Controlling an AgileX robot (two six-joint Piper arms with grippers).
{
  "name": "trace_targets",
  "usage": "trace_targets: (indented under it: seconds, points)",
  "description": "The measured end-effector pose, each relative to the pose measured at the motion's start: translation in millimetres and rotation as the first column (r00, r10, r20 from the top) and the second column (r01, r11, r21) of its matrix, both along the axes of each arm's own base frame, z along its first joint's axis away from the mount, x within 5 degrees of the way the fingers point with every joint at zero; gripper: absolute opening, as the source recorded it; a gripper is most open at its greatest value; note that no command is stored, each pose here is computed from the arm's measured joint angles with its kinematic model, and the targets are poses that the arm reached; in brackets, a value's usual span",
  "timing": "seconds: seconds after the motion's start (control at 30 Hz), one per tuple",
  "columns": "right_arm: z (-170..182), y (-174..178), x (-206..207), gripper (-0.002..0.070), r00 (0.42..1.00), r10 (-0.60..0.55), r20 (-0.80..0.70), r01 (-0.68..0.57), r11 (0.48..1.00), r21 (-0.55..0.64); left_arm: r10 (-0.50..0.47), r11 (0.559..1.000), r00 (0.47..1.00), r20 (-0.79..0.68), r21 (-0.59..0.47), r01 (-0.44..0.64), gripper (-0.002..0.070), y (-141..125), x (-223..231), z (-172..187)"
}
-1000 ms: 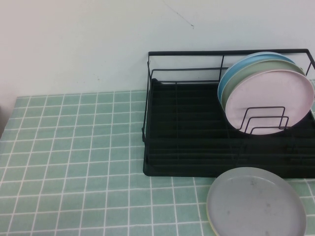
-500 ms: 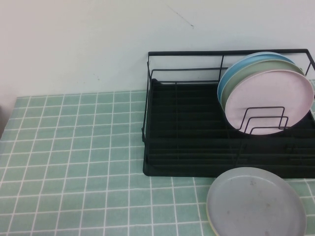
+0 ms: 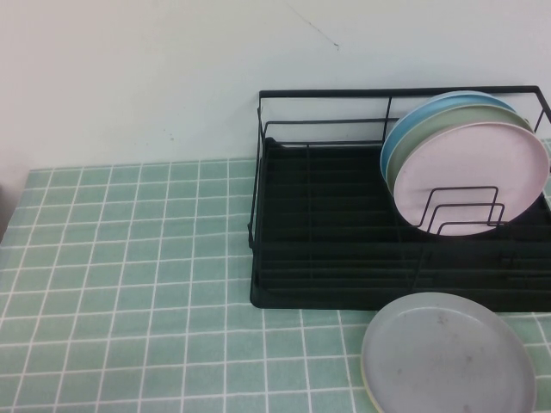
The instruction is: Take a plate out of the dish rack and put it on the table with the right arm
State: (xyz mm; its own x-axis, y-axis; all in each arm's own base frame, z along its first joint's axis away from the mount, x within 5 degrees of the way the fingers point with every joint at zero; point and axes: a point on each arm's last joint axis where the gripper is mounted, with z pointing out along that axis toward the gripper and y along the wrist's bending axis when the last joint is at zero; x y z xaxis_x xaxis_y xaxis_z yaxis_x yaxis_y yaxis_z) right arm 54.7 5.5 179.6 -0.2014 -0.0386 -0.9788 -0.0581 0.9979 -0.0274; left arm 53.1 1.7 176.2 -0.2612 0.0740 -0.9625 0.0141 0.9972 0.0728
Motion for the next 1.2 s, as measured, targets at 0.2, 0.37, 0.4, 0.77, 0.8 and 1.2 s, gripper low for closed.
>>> trace_targets:
  seconds: [0.2,0.37,0.4,0.77,0.8,1.2]
  points:
    - [-9.2,-1.9,-2.3,-0.0001,0.994,-0.017,-0.103,0.015,1.000,-0.020,0.000,1.000,1.000,0.000,0.000,0.000,-0.0003,0.0,0.0,0.0]
    - [-9.5,-2.1,-3.2,-0.0001,0.992,-0.018,-0.124,0.015,1.000,-0.027,0.000,1.000,1.000,-0.001,0.000,0.000,-0.0003,0.0,0.0,-0.1]
    - [-9.7,-2.2,-3.2,-0.0001,0.992,-0.019,-0.126,0.015,0.999,-0.029,0.000,1.000,1.000,-0.001,0.000,0.000,-0.0003,0.0,0.0,-0.1]
    - [-9.7,-2.2,-3.2,-0.0001,0.992,-0.019,-0.126,0.016,0.999,-0.029,0.000,1.000,1.000,-0.001,0.000,0.000,-0.0003,0.0,0.0,-0.1]
    - [-9.6,-2.2,-3.2,-0.0001,0.992,-0.019,-0.125,0.016,0.999,-0.029,0.000,1.000,1.000,-0.001,0.000,0.000,-0.0003,0.0,0.0,-0.1]
    - [-9.6,-2.2,-3.2,-0.0001,0.992,-0.019,-0.125,0.016,0.999,-0.029,0.000,1.000,1.000,-0.001,0.000,0.000,-0.0003,0.0,0.0,-0.1]
